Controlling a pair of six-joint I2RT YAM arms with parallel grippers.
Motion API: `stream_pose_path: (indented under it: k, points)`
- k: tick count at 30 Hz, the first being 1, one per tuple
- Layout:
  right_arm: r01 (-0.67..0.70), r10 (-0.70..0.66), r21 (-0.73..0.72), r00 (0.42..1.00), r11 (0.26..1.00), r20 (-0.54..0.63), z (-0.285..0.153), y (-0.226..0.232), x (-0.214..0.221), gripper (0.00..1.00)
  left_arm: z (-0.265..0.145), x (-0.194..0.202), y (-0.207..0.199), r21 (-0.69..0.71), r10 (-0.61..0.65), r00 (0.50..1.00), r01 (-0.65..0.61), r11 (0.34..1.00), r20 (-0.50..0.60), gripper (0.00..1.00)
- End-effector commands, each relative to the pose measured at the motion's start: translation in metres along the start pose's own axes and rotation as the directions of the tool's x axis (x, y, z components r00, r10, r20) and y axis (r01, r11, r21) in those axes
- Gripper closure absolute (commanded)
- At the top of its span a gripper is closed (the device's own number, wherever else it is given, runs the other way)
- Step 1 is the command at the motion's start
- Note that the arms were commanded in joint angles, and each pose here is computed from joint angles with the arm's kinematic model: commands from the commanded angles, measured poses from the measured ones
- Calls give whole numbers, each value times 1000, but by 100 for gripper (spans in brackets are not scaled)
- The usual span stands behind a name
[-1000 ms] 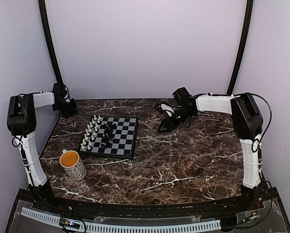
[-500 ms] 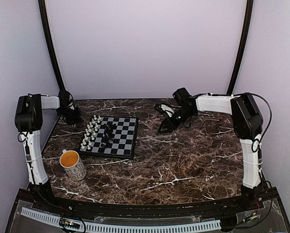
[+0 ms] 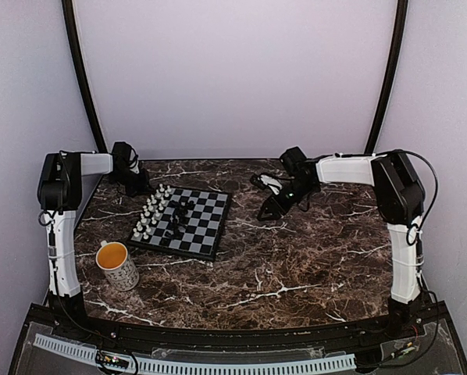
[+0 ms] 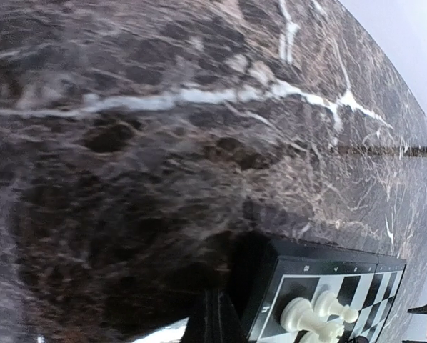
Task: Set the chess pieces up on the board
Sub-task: Position the chessboard at the center of the board.
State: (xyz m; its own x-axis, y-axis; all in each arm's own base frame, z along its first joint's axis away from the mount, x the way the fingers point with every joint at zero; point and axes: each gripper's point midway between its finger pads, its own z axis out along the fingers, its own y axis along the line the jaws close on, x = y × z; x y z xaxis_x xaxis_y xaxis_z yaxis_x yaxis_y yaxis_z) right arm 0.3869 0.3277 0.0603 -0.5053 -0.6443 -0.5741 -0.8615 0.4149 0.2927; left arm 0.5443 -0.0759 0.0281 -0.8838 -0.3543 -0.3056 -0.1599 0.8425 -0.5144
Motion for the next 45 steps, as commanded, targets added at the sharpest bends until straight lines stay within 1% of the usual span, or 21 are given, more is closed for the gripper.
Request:
stream_pose_path:
  k: [1, 4, 9, 14, 23, 28, 35, 41, 43, 45]
  points:
    - [46, -46, 22, 999, 999, 22, -21, 7, -6, 44, 17, 34, -20, 11, 56, 992, -55, 998, -109, 100]
    - [42, -43, 27, 999, 999, 11, -24, 5, 0, 44, 21, 45, -35, 35, 87, 987, -83, 996, -135, 100]
    - [11, -12, 42, 1000, 999, 10, -36, -5, 11, 45, 31, 72, -73, 102, 173, 968, -157, 982, -180, 100]
    - [-22, 21, 64, 1000, 998, 10, -51, -17, 22, 45, 38, 93, -106, 163, 236, 951, -206, 965, -200, 100]
    - [-50, 50, 90, 999, 995, 7, -65, -25, 38, 45, 50, 120, -147, 259, 306, 923, -244, 935, -235, 100]
    - [-48, 48, 94, 999, 994, 3, -66, -25, 41, 45, 59, 143, -173, 319, 370, 891, -282, 905, -262, 100]
    - [-53, 53, 83, 999, 995, -2, -65, -23, 45, 45, 64, 170, -202, 395, 432, 853, -304, 867, -293, 100]
    - [-54, 55, 75, 998, 996, -8, -64, -20, 48, 45, 68, 179, -216, 415, 463, 835, -324, 850, -297, 100]
    - [-53, 54, 72, 999, 996, -6, -65, -19, 49, 45, 68, 171, -217, 389, 468, 839, -347, 853, -279, 100]
    - [-48, 49, 72, 999, 996, -5, -66, -17, 49, 45, 61, 151, -221, 339, 485, 843, -397, 853, -233, 95]
